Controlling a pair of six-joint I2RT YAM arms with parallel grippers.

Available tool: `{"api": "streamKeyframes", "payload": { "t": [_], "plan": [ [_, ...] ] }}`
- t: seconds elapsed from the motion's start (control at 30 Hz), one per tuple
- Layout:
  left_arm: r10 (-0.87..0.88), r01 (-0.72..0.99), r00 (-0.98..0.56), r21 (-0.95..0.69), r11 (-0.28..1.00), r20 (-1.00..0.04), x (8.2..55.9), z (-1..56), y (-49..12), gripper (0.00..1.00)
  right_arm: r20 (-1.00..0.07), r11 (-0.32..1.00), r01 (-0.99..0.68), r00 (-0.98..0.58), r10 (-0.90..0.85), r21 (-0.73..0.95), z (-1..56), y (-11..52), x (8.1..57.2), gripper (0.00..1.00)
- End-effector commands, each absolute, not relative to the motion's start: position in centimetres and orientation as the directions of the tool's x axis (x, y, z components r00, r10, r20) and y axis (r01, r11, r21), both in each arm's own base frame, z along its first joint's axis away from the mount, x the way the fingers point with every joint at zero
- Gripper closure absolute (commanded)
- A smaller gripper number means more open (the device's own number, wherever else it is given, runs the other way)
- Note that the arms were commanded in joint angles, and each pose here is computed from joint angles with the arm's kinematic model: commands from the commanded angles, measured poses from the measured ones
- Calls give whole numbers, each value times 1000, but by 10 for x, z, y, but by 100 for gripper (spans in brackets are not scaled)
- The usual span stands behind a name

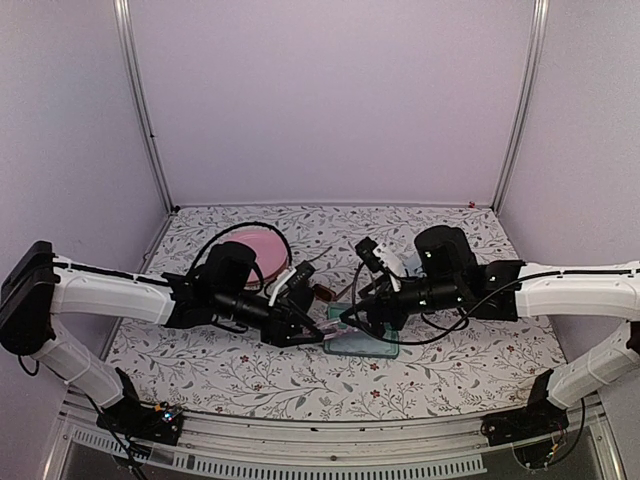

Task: Organize the sunglasses
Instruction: Pass from the right arm to the left, then fold the right temple of the sunglasses with the sunglasses.

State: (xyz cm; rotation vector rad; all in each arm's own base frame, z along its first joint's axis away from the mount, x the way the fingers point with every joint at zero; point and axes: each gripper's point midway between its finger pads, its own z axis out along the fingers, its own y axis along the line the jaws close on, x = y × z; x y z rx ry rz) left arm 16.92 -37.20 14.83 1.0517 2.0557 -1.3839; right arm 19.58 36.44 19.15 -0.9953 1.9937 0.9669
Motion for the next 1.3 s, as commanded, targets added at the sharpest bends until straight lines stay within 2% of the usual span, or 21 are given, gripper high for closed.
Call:
{"api": "streamKeyframes", "payload": {
  "t": [0.0,0.23,0.7,0.93,1.27],
  "plan": [
    [320,796,-604,-566,212,-730,180,155,-374,88,-800,442,-862,-441,-408,250,174,376,189,12],
    [318,791,-612,-572,219,-724,179,151,-369,88,-766,466,-865,-425,-482,186,156,383,184,8],
    [318,788,-615,-571,229,-722,176,146,-359,89,-801,518,-839,-419,-428,163,175,365,188,0],
    [312,786,-618,-572,235,-721,178,146,-357,90,-806,499,-848,-415,-421,176,180,365,183,0],
    [300,778,-629,-583,235,-717,181,147,-356,90,-797,410,-891,-387,-463,195,171,382,165,6]
  ]
}}
